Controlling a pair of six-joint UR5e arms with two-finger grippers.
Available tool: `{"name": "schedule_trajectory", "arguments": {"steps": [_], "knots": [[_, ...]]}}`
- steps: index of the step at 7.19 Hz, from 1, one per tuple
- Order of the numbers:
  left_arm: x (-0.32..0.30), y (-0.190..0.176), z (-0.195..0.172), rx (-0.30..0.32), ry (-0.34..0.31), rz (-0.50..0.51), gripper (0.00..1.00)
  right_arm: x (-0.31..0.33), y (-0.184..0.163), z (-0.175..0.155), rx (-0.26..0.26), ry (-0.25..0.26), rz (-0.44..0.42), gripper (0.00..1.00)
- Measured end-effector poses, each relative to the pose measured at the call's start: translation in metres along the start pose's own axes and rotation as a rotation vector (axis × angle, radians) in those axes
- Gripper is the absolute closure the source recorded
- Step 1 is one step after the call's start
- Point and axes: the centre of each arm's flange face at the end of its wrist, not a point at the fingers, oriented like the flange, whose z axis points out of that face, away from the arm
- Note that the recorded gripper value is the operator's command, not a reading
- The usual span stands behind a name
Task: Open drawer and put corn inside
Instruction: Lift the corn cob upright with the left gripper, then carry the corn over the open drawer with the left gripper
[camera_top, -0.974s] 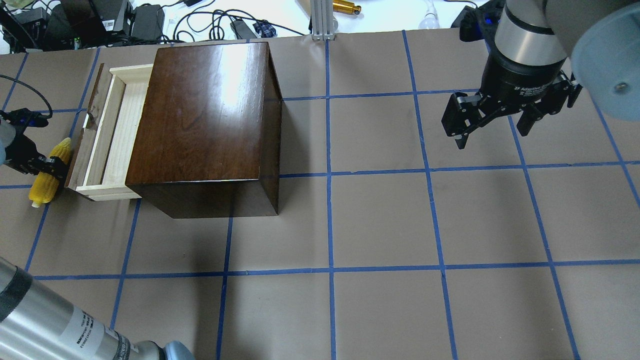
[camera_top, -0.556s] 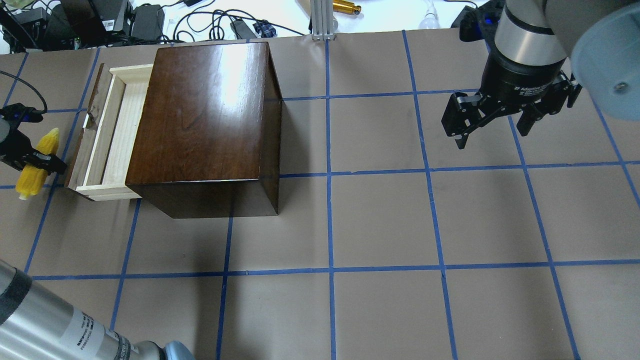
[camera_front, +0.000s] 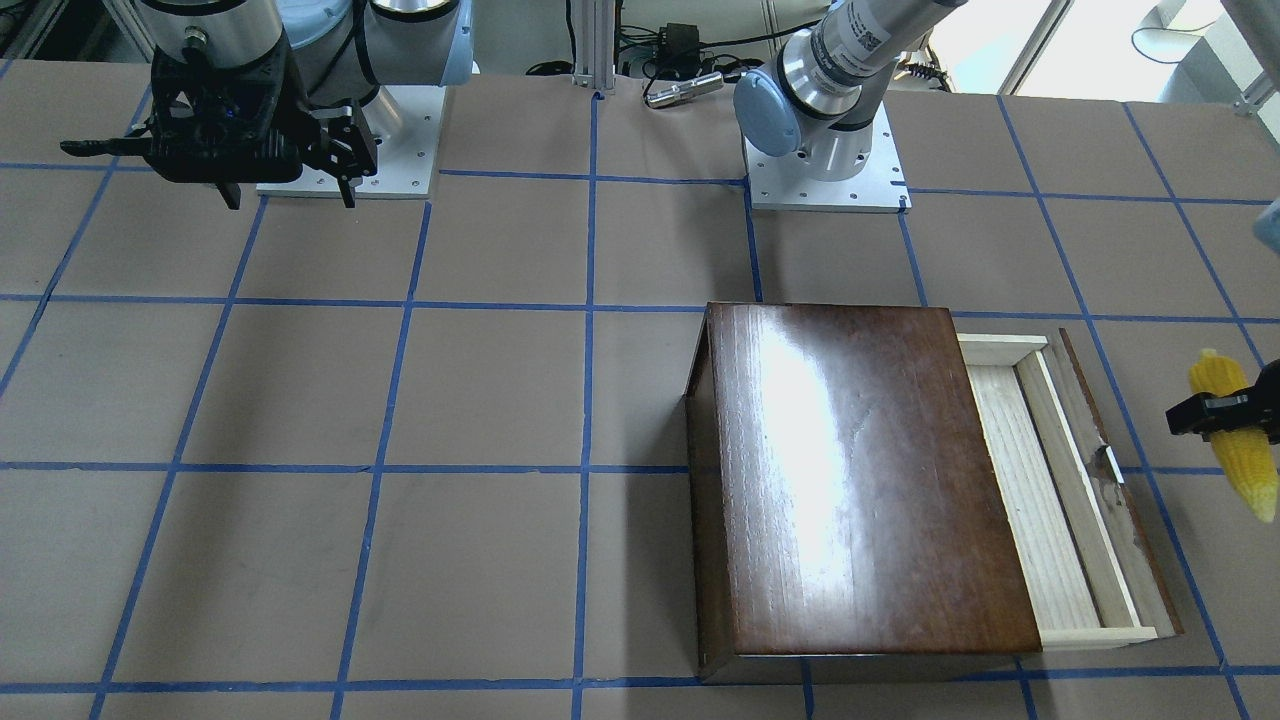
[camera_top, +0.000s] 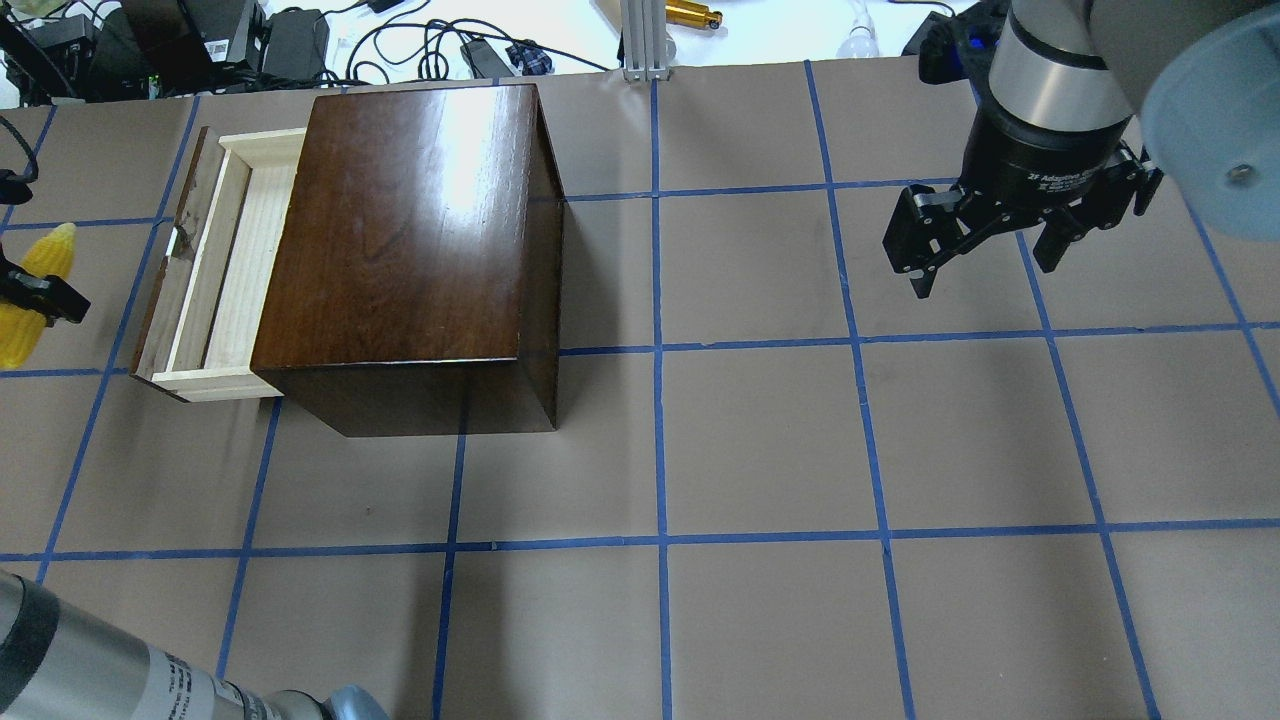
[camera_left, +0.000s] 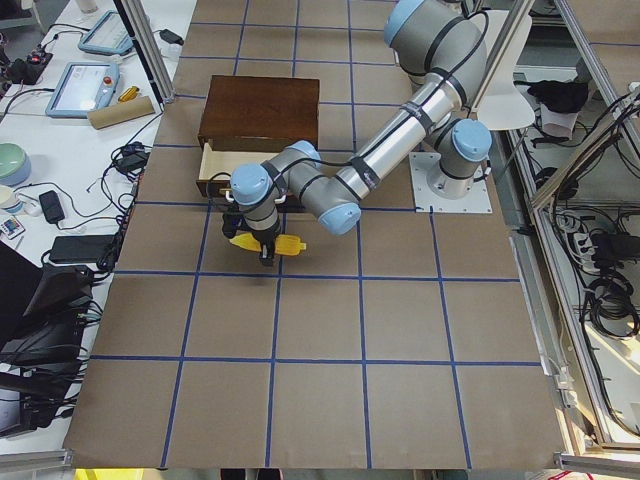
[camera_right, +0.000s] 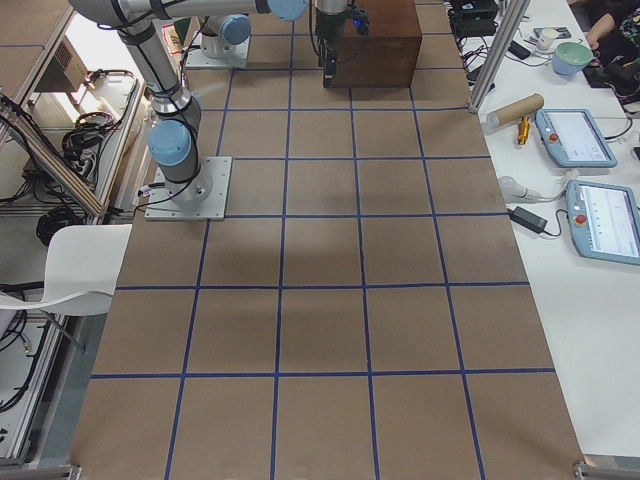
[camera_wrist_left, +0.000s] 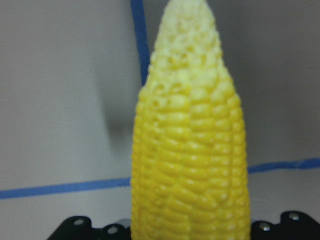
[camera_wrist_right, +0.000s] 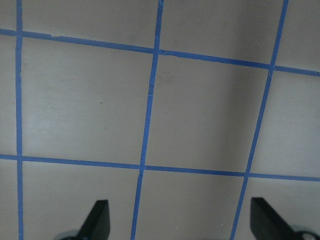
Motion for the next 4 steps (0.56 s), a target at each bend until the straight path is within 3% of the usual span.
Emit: {"name": "schedule_trajectory", "arguments": {"steps": [4], "knots": [[0.107,-0.022,-0.075,0.021,0.001,-0.046,1.00,0.000,0.000,0.000,0.000,0.000,0.000,0.00]]}}
